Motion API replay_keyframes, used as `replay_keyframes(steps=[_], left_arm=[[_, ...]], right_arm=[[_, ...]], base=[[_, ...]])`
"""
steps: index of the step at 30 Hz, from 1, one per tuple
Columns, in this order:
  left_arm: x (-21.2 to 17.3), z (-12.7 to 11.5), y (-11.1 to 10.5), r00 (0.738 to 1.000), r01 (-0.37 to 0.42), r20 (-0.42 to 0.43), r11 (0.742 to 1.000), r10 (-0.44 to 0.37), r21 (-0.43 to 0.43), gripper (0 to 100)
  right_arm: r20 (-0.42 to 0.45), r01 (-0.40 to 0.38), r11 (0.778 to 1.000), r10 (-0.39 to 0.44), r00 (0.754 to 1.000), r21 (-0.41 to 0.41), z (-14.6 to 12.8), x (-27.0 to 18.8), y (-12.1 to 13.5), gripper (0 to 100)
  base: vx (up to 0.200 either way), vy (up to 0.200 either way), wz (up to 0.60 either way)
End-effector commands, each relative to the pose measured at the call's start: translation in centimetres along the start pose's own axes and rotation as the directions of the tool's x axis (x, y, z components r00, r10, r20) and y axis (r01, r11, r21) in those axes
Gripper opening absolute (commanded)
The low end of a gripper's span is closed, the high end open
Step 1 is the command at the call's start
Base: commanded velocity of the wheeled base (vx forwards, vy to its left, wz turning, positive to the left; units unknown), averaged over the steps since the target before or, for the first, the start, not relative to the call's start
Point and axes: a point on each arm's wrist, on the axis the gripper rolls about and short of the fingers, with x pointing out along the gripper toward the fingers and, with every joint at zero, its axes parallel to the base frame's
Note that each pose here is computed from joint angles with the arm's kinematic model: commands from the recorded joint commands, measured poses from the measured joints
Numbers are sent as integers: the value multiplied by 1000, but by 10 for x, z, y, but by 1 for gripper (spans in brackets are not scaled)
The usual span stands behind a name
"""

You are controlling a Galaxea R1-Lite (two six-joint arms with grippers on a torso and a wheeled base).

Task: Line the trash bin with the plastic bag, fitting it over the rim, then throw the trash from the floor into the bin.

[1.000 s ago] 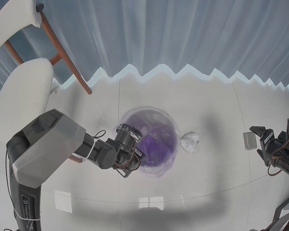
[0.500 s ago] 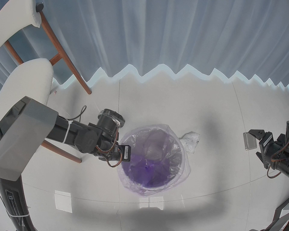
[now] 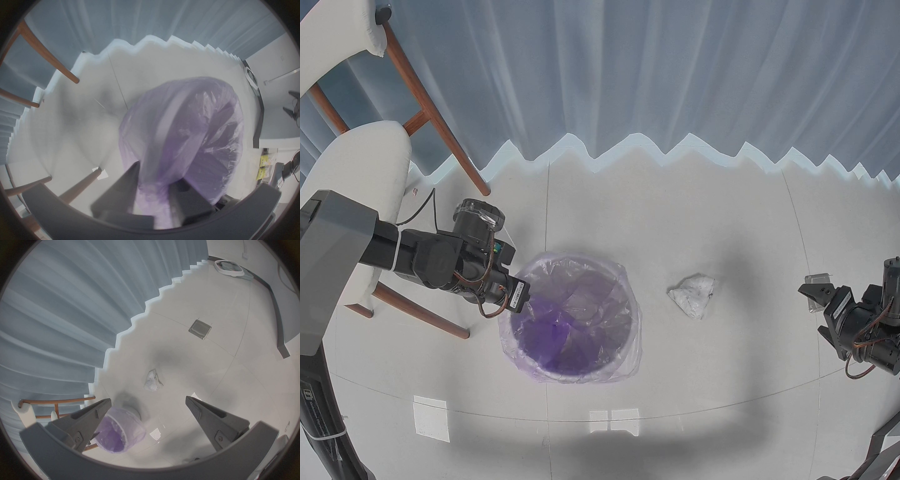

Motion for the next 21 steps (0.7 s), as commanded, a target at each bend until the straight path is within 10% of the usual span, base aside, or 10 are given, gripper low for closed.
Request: replay_keyframes(steps=[1,14,21], left_arm=[[13,2,12,997,-32,70,999,34,-25,100],[-75,3,8,982,27,188,988,1,-151,100],[-152,-23,1,958,53,285,978,7,-200,100]], right_arm=[[-58,8,1000,-9,998,-30,-11,9,3,100],[-315,29,968,-109,943,-250,-79,51,8,100],[-317,-4,944,-106,942,-329,-106,106,4,100]], base=[[0,0,0],[0,0,0],[0,0,0]])
